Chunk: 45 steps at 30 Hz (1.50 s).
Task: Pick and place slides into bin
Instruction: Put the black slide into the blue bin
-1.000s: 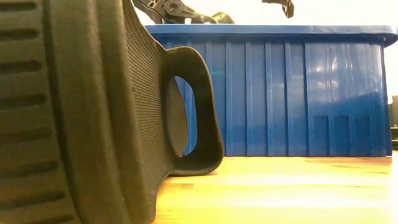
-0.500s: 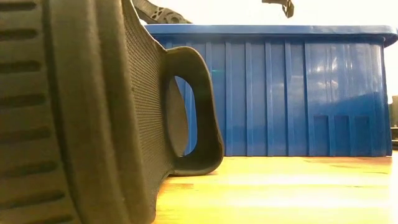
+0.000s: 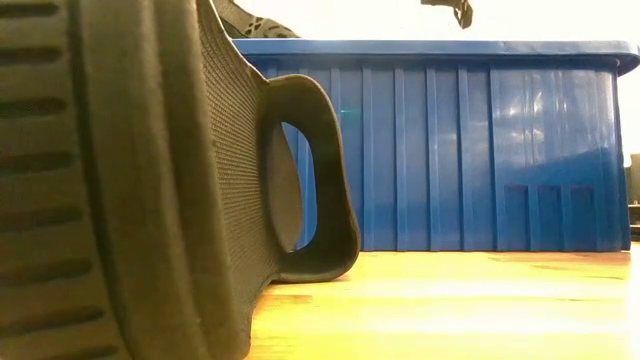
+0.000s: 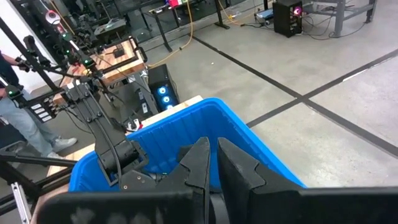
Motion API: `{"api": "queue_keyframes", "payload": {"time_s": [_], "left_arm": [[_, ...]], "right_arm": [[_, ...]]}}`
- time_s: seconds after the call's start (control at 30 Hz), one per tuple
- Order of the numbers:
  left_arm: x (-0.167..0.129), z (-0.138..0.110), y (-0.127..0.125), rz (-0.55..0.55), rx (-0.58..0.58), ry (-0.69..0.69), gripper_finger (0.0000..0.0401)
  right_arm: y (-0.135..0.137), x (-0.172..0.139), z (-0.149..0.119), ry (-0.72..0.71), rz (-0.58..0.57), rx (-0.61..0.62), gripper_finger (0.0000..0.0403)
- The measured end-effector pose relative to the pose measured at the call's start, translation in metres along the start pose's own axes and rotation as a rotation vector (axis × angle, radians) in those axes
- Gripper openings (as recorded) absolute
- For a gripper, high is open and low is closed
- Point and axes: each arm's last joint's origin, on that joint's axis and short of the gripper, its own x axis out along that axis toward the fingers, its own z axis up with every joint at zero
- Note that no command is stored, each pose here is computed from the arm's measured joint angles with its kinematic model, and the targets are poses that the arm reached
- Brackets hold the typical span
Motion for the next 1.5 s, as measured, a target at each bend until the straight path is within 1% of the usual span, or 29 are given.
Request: {"api": "queue_keyframes", "payload": {"time_s": [0.1, 0.2, 0.33, 0.5, 0.57, 0.67, 0.87, 1.0, 1.1, 1.3, 1.37, 1.47, 1.5], "left_arm": [[0.005, -0.002, -0.004, -0.028, -0.012, 0.005, 0.0035], [0.01, -0.006, -0.009, -0.057, -0.001, 0.019, 0.0067], [0.014, -0.009, -0.014, -0.109, 0.004, 0.024, 0.0118], [0.014, -0.001, -0.01, -0.152, -0.035, 0.004, 0.0187], [0.015, 0.002, -0.007, -0.195, -0.077, 0.007, 0.0215], [0.019, 0.002, -0.005, -0.285, -0.087, 0.016, 0.0253], [0.019, 0.005, -0.003, -0.366, -0.096, 0.012, 0.031], [0.014, 0.012, 0.001, -0.441, -0.088, -0.003, 0.0328], [0.011, 0.015, 0.002, -0.488, -0.055, -0.017, 0.0332], [0.001, 0.015, 0.009, -0.561, -0.008, 0.062, 0.0332], [-0.008, 0.017, 0.015, -0.592, -0.028, 0.085, 0.0331], [-0.023, 0.023, 0.027, -0.653, -0.088, 0.108, 0.0331], [-0.028, 0.025, 0.032, -0.655, -0.111, 0.105, 0.0331]], "right_arm": [[0.0, 0.0, 0.0, 0.0, 0.0, 0.0, 0.0022], [0.0, 0.0, 0.0, 0.0, 0.0, 0.0, 0.0022], [0.0, 0.0, 0.0, 0.0, 0.0, 0.001, 0.0022], [0.0, 0.0, 0.0, 0.0, 0.0, 0.0, 0.0022], [0.0, 0.0, 0.0, 0.0, 0.0, 0.0, 0.0022], [0.0, 0.0, 0.0, 0.0, 0.0, 0.0, 0.0022], [0.0, 0.0, 0.0, 0.0, 0.0, 0.0, 0.0022], [0.0, 0.0, 0.0, 0.0, 0.0, 0.0, 0.0022], [0.0, 0.0, 0.0, 0.001, 0.0, 0.001, 0.0022], [0.0, 0.0, 0.0, 0.001, 0.0, 0.001, 0.0022], [0.0, 0.0, 0.0, 0.001, 0.0, 0.001, 0.0022], [0.0, 0.0, 0.0, 0.001, 0.001, 0.001, 0.0022], [0.0, 0.0, 0.0, 0.0, 0.0, 0.0, 0.0022]]}}
